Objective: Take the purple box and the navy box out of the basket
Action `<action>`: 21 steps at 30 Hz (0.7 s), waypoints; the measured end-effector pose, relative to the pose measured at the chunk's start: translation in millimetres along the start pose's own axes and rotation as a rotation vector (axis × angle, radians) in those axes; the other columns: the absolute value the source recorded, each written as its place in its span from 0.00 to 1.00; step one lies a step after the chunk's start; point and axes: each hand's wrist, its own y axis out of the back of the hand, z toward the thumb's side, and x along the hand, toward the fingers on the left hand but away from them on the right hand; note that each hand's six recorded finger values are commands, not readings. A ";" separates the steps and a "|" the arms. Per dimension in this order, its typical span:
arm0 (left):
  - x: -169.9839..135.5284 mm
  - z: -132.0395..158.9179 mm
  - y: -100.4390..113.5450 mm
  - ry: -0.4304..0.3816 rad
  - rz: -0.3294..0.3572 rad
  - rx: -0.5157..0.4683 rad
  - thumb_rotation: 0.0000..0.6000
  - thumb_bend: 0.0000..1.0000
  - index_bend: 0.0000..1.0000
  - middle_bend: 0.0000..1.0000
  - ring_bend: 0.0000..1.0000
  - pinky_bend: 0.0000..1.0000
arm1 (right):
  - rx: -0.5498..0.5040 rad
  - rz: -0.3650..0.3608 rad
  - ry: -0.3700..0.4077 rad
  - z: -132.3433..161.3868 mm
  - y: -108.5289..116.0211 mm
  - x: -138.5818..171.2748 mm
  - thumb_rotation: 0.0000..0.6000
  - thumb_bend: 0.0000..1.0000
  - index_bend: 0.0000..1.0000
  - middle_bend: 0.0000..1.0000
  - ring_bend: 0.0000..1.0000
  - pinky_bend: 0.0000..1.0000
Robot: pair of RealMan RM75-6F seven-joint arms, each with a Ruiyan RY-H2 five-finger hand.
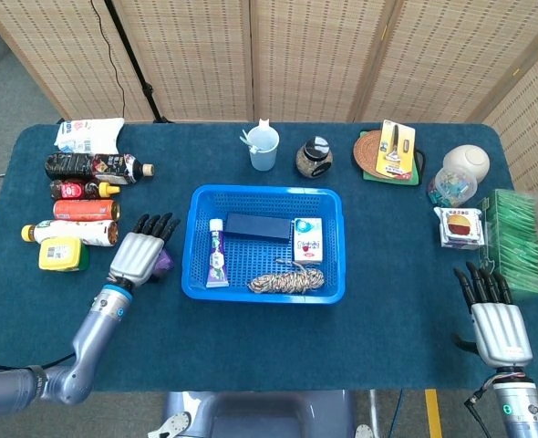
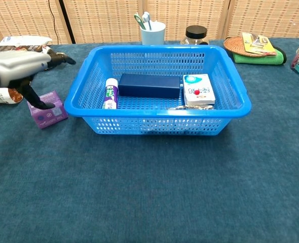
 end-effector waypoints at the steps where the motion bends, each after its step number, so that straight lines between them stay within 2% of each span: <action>1: -3.9 -1.5 4.9 -0.009 0.010 -0.009 1.00 0.24 0.00 0.00 0.00 0.01 | 0.000 0.000 0.001 0.3 0.0 0.0 1.00 0.00 0.00 0.00 0.00 0.00; 9: -29.6 -2.1 50.1 -0.073 0.106 -0.069 1.00 0.24 0.00 0.00 0.00 0.01 | -0.002 -0.001 0.002 1.0 0.0 0.1 1.00 0.00 0.00 0.00 0.00 0.00; 13: -30.9 16.5 73.5 -0.129 0.148 -0.103 1.00 0.22 0.00 0.00 0.00 0.01 | -0.003 0.003 -0.001 0.3 -0.4 -0.6 1.00 0.00 0.00 0.00 0.00 0.00; 16: -24.1 34.1 84.3 -0.170 0.155 -0.098 1.00 0.20 0.00 0.00 0.00 0.01 | -0.005 0.001 -0.007 -1.4 0.3 -1.5 1.00 0.00 0.00 0.00 0.00 0.00; 21: -5.1 70.5 90.7 -0.232 0.149 -0.088 1.00 0.19 0.00 0.00 0.00 0.01 | -0.009 0.003 -0.018 -4.7 0.8 -3.4 1.00 0.00 0.00 0.00 0.00 0.00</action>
